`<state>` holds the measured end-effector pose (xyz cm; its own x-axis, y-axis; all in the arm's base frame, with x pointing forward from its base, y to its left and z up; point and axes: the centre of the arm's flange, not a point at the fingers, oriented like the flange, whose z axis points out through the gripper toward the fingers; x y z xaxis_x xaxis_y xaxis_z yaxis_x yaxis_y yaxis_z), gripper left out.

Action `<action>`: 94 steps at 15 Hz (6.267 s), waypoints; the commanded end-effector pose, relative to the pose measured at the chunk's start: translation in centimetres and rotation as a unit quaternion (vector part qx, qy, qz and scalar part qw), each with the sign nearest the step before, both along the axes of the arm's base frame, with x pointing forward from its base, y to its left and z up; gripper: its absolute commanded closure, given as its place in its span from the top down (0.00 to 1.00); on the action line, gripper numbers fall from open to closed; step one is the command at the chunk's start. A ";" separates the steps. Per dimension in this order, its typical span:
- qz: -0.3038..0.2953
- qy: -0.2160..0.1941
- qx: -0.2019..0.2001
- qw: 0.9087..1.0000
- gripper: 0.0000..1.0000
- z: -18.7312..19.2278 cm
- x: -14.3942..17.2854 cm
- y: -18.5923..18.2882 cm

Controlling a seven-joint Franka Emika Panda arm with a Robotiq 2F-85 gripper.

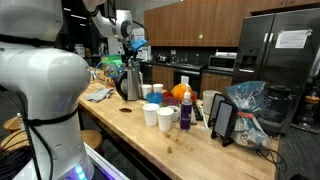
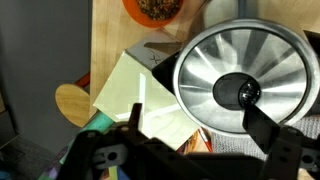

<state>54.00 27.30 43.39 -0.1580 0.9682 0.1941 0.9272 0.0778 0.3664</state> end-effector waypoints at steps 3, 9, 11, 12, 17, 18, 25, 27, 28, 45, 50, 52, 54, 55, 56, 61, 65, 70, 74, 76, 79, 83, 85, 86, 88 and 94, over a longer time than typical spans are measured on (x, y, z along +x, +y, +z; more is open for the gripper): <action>0.002 -0.001 0.000 1.000 1.00 0.5 -1.5 -1.7; 0.002 -0.002 -0.002 1.000 1.00 0.5 -1.6 -1.8; 0.002 -0.001 -0.002 1.000 1.00 0.4 -1.5 -1.9; 0.001 0.000 -0.003 1.000 1.00 0.3 -1.5 -1.9; -0.001 0.004 -0.004 1.000 1.00 0.0 -1.1 -2.2; -0.001 0.004 -0.004 1.000 1.00 -0.1 -1.0 -2.2; 0.005 0.000 -0.009 1.000 1.00 0.4 -0.4 -1.9; 0.007 -0.001 -0.009 1.000 1.00 0.6 -0.3 -1.8; 0.007 -0.002 -0.008 1.000 1.00 0.6 -0.1 -1.8; 0.025 -0.001 -0.006 1.000 1.00 -0.2 1.6 -1.1; 0.026 0.000 -0.001 1.000 1.00 -0.2 1.4 -1.0; 0.026 0.000 0.000 1.000 1.00 -0.2 1.0 -0.9; 0.026 0.002 0.004 1.000 1.00 -0.3 0.5 -0.9; 0.025 0.006 0.009 1.000 1.00 -0.4 0.1 -0.9; 0.022 0.010 0.015 1.000 1.00 -0.5 -0.1 -1.0; -0.002 0.026 0.043 0.999 1.00 -1.4 -0.9 -2.6; -0.013 0.019 0.043 0.999 1.00 -0.6 -1.1 -3.6; -0.009 0.019 0.038 0.999 1.00 -0.4 -0.9 -3.6; -0.005 0.016 0.033 0.999 1.00 -0.2 -0.5 -3.3; -0.003 0.015 0.032 0.999 1.00 -0.1 -0.3 -3.3; 0.001 0.013 0.030 0.999 1.00 0.2 -0.1 -3.2; 0.003 0.011 0.029 1.000 1.00 0.5 0.2 -3.1; 0.004 0.010 0.029 1.000 1.00 0.5 0.3 -3.1; 0.005 0.009 0.029 1.000 1.00 0.6 0.4 -3.1; 0.006 0.008 0.030 0.999 1.00 0.7 0.6 -3.0; 0.012 0.009 0.030 0.999 1.00 0.5 0.9 -3.0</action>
